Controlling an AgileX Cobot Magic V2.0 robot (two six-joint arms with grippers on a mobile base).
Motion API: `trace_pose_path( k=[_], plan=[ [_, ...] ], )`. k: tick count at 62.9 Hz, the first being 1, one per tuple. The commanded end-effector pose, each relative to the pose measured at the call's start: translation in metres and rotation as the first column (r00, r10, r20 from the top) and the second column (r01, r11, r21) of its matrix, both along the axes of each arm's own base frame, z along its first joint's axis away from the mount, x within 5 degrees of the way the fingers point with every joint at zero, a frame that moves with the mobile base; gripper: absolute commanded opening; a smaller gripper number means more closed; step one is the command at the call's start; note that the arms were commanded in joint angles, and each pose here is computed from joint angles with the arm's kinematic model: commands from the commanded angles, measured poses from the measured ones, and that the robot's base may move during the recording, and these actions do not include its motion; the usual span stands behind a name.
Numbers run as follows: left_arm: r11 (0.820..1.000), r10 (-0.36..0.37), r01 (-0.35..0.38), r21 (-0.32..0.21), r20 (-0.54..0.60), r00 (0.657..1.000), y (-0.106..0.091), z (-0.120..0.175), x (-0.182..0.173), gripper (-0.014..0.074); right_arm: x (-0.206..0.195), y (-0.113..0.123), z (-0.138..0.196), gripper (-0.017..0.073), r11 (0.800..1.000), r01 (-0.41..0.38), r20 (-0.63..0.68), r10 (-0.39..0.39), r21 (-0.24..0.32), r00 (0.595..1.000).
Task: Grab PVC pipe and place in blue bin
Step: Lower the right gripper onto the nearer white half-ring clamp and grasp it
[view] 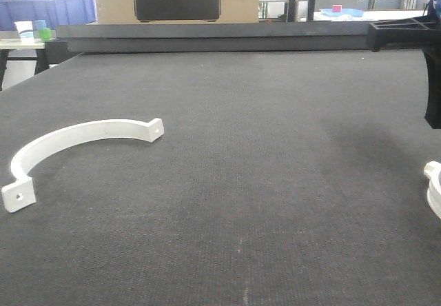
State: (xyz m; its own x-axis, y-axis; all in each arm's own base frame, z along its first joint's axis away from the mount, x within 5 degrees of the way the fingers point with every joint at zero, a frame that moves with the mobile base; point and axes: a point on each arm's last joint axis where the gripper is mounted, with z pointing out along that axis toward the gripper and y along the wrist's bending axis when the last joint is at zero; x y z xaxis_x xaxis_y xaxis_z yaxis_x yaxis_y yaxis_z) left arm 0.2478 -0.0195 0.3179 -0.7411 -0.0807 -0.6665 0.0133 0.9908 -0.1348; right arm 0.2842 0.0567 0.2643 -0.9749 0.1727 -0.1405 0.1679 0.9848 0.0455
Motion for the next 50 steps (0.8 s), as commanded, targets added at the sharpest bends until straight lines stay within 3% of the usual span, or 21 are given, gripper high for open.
trace_pose_path(
  k=[1,8,20,24,38,50],
  plan=[
    [1.000,0.000,0.001,-0.010,0.008,1.000,-0.001,0.001,0.000,-0.0111,-0.001,0.002,0.003,-0.0151,1.000,0.005,-0.016,-0.005,0.017,1.000],
    [1.000,0.000,0.001,-0.010,0.008,1.000,-0.001,0.001,0.000,-0.0111,-0.006,0.006,-0.004,-0.0151,0.998,0.023,-0.048,-0.020,0.065,0.999],
    [1.000,-0.002,0.002,-0.009,-0.002,1.000,-0.001,0.000,-0.001,-0.0111,-0.006,0.005,-0.023,-0.0140,0.997,0.044,-0.052,-0.041,0.064,0.998],
    [1.000,-0.006,0.006,-0.009,-0.007,1.000,-0.002,0.000,-0.001,-0.0111,-0.006,0.005,-0.023,-0.0090,0.996,0.052,-0.045,-0.049,0.066,0.998],
    [0.999,-0.049,0.049,-0.009,-0.007,0.999,-0.013,0.000,-0.002,-0.0111,-0.004,0.006,-0.022,0.0288,0.996,0.056,-0.023,-0.055,0.072,0.998],
    [0.998,-0.067,0.067,-0.007,-0.014,0.998,-0.017,-0.001,-0.003,-0.0111,-0.006,0.005,-0.028,0.0294,0.993,0.091,-0.027,-0.090,0.075,0.996]
  ],
)
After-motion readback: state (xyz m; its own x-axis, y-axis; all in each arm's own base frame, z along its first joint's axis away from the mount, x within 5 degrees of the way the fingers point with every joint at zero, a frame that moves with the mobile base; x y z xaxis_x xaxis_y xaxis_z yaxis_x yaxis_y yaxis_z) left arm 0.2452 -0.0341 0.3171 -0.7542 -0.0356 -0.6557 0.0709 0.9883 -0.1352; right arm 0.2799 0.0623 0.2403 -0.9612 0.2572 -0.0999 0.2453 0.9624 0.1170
